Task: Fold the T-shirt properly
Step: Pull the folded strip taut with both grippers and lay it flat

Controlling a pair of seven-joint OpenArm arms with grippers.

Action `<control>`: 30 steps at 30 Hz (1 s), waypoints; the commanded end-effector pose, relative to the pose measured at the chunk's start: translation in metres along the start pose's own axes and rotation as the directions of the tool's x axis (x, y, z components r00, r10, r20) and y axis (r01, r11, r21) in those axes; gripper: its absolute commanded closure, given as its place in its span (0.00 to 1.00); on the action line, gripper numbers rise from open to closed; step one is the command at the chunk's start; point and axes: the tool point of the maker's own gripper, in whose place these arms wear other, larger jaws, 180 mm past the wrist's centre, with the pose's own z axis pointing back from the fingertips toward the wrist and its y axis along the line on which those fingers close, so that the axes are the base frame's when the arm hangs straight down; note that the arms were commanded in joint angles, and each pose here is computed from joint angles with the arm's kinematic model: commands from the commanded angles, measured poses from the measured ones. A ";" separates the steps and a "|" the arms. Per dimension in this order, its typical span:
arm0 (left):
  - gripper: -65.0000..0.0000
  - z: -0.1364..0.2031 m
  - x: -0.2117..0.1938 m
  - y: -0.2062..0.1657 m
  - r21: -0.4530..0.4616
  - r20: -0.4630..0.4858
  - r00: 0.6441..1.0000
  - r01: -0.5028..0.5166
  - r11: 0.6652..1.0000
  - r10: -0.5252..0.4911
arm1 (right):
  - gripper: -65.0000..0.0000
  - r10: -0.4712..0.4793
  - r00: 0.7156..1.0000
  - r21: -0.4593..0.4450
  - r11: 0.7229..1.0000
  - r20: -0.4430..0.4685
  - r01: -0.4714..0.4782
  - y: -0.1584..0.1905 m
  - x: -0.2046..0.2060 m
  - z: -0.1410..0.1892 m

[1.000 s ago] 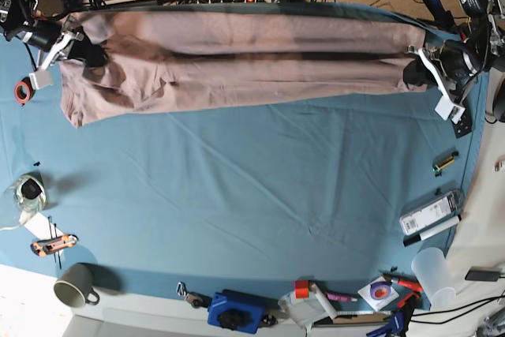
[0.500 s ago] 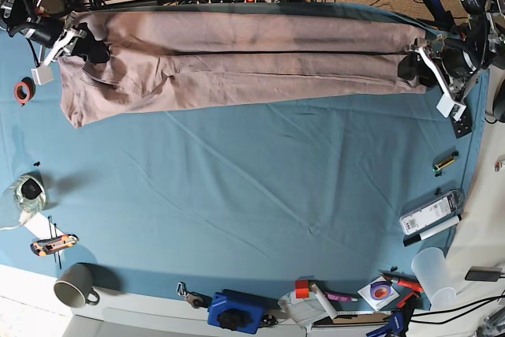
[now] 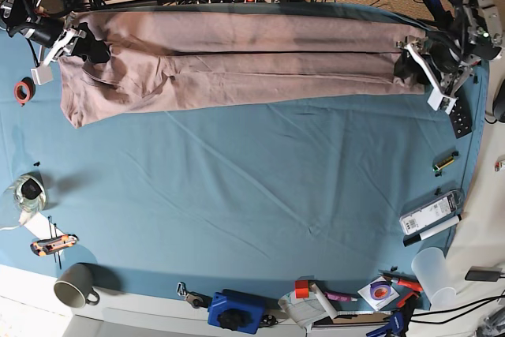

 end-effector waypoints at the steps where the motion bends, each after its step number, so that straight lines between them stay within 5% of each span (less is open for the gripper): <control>1: 0.46 0.000 -0.014 0.009 0.045 -0.069 0.998 0.008 0.999 -0.005 | 0.71 0.033 0.999 -0.001 0.999 0.038 -0.033 0.002 0.016 0.008; 10: 0.46 0.003 -0.047 -0.022 -0.092 -0.242 0.968 -0.095 0.991 0.070 | 0.71 0.034 0.999 0.002 0.999 0.042 -0.034 0.002 0.018 0.008; 14: 0.56 0.004 -0.039 -0.034 -0.164 -0.204 0.975 -0.117 0.980 0.082 | 0.71 0.034 0.999 0.002 0.999 0.042 -0.034 0.002 0.018 0.008; 20: 0.98 0.001 -0.012 -0.037 -0.191 -0.071 0.987 -0.156 0.969 0.145 | 0.71 0.034 0.999 0.002 0.999 0.042 -0.034 0.002 0.018 0.008; 30: 1.00 0.009 0.019 -0.024 -0.153 0.031 0.989 -0.141 0.978 0.147 | 0.71 0.034 0.999 0.002 0.999 0.042 -0.034 0.002 0.018 0.008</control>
